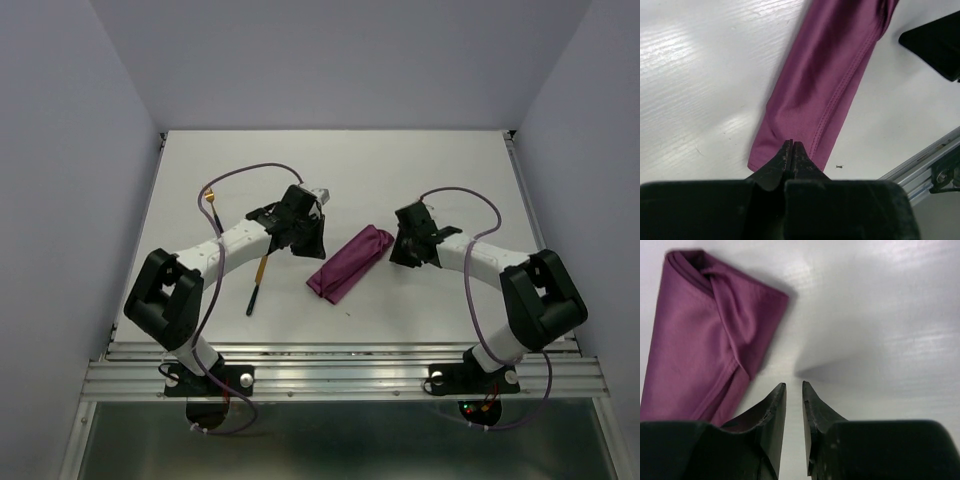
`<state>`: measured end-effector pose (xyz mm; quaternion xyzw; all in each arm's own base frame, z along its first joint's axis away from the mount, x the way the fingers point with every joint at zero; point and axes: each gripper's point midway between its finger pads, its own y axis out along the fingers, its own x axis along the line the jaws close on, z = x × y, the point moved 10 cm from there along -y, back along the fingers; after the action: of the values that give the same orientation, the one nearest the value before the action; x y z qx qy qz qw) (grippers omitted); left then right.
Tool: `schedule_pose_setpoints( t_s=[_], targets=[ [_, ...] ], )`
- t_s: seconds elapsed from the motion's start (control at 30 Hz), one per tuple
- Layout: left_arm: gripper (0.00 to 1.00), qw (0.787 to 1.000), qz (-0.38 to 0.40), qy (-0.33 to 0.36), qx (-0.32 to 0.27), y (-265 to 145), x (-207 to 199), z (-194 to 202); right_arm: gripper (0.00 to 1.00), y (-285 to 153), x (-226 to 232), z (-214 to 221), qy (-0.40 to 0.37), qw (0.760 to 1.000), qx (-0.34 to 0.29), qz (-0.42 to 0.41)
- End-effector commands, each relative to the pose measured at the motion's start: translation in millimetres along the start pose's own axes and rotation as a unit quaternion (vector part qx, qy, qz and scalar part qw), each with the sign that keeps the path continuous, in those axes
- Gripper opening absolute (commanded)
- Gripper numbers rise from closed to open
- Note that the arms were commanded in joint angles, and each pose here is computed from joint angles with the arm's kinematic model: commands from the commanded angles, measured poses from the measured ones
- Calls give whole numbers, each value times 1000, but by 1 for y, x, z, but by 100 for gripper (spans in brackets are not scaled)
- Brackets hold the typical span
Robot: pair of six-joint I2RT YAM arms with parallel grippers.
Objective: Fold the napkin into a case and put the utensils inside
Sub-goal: Stuff the top corner of the smaller-rectangle-folded napkin into the folded napkin.
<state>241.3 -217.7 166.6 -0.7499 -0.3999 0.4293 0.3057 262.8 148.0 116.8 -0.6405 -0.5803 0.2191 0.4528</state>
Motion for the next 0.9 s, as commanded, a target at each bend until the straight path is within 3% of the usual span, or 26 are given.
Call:
schedule_pose_setpoints(
  t_s=[0.0, 0.17, 0.43, 0.63, 0.87],
  targets=[
    [0, 998, -19, 50, -30, -21, -11, -8, 27, -19, 0, 13, 32, 997, 24, -72],
    [0, 998, -51, 40, -14, -8, -2, -6, 32, -21, 1, 34, 55, 988, 65, -131],
    [0, 986, -166, -30, 4, 23, 33, 13, 24, -16, -4, 43, 62, 990, 82, -95],
    [0, 993, -98, -61, 34, 39, 28, 35, 24, -19, -4, 47, 72, 986, 93, -115],
    [0, 997, -46, -40, 49, 48, -13, 47, 29, -19, -2, 51, 90, 982, 104, -133]
  ],
)
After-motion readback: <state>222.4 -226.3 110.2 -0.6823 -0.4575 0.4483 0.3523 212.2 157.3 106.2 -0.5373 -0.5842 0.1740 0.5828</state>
